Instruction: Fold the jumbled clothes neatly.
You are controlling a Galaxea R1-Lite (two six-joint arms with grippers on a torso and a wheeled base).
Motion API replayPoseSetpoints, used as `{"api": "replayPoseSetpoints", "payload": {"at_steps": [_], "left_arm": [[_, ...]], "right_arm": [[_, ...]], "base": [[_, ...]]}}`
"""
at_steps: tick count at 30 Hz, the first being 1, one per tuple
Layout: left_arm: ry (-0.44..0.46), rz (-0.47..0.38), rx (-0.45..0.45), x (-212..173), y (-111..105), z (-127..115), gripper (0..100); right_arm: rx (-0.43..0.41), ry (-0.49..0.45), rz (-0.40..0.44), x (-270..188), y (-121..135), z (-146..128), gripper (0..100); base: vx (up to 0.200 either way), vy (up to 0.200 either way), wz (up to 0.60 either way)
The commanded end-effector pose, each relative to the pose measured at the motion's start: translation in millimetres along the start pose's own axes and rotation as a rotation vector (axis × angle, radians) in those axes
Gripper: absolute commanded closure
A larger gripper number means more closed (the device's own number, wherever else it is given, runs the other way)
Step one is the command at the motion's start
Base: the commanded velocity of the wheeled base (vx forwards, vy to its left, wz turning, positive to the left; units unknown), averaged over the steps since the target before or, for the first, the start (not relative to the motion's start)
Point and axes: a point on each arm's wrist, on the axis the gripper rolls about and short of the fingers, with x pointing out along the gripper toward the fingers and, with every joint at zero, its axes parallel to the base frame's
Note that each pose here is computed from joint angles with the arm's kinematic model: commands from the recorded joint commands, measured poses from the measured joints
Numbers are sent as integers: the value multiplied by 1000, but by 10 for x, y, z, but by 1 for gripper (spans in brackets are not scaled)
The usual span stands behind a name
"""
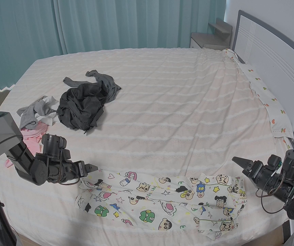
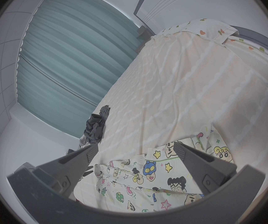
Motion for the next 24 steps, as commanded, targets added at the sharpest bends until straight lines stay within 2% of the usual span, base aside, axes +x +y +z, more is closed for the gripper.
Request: {"api": "replayPoseSetpoints", "payload": {"at_steps": [1,12,16,24], "left_arm": [[30,-52,79,-199,111,-77,0],[163,-51,271,102,238,-336,0],[180,-42,279,203,264,-360,0],[163,-86,257,290,206,-331,0]], "right_arm": [[-1,9,-5,-21,-4,-36,0],[-19,-20,-19,-26,59,-71,0],[-22,-18,-15,-26,71,-80,0],[-25,-17,-16,-22,83,-96,0]], "base": [[0,0,0],[0,0,0],[0,0,0],[0,0,0]]}}
